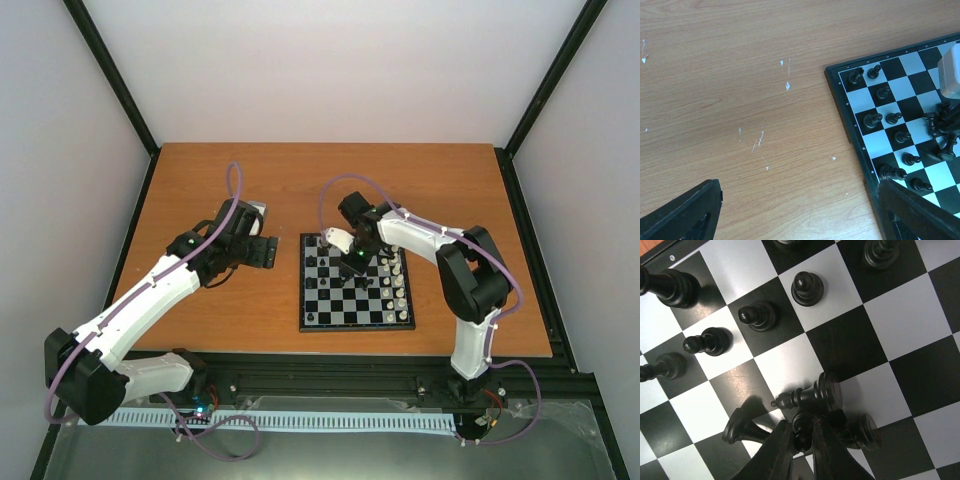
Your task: Set up the chess pieces on the board
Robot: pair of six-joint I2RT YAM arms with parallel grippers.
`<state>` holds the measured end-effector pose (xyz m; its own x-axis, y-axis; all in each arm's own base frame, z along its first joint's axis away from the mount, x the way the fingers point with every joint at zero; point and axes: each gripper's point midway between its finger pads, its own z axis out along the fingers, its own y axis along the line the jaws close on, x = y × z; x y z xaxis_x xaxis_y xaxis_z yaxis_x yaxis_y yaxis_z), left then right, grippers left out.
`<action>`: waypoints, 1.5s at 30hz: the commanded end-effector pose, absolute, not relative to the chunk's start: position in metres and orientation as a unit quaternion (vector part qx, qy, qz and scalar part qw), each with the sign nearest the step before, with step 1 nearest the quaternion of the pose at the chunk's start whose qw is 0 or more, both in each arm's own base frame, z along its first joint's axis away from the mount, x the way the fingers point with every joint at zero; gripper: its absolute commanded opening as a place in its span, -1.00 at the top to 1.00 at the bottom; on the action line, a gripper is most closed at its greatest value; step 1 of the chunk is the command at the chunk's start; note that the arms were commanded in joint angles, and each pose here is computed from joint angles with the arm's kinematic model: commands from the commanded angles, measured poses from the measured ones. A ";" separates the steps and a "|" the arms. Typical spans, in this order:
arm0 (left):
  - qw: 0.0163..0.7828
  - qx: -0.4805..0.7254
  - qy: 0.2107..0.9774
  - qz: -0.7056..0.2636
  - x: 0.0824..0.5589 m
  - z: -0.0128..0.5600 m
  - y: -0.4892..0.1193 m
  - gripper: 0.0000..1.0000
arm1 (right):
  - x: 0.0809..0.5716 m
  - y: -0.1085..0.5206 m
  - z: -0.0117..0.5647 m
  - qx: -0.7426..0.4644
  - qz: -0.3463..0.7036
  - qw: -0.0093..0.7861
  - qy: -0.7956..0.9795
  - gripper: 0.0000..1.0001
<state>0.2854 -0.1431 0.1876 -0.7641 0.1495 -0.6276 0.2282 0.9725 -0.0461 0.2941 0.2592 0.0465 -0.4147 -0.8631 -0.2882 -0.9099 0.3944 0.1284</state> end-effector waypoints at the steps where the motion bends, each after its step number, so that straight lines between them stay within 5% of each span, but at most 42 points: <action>1: 0.330 0.107 0.936 -0.060 0.288 0.188 -0.143 -0.74 | 0.292 0.266 0.075 -0.536 0.146 0.117 0.823 0.77; 16: 0.337 0.098 0.935 -0.051 0.289 0.191 -0.137 -0.75 | 0.266 0.287 0.101 -0.574 0.152 0.134 0.793 0.76; 30: 0.338 0.099 0.935 -0.051 0.289 0.192 -0.137 -0.75 | 0.302 0.261 0.062 -0.529 0.078 0.111 0.838 0.36; 45: 0.337 0.100 0.935 -0.052 0.288 0.192 -0.137 -0.75 | 0.297 0.259 0.045 -0.527 0.095 0.081 0.840 0.66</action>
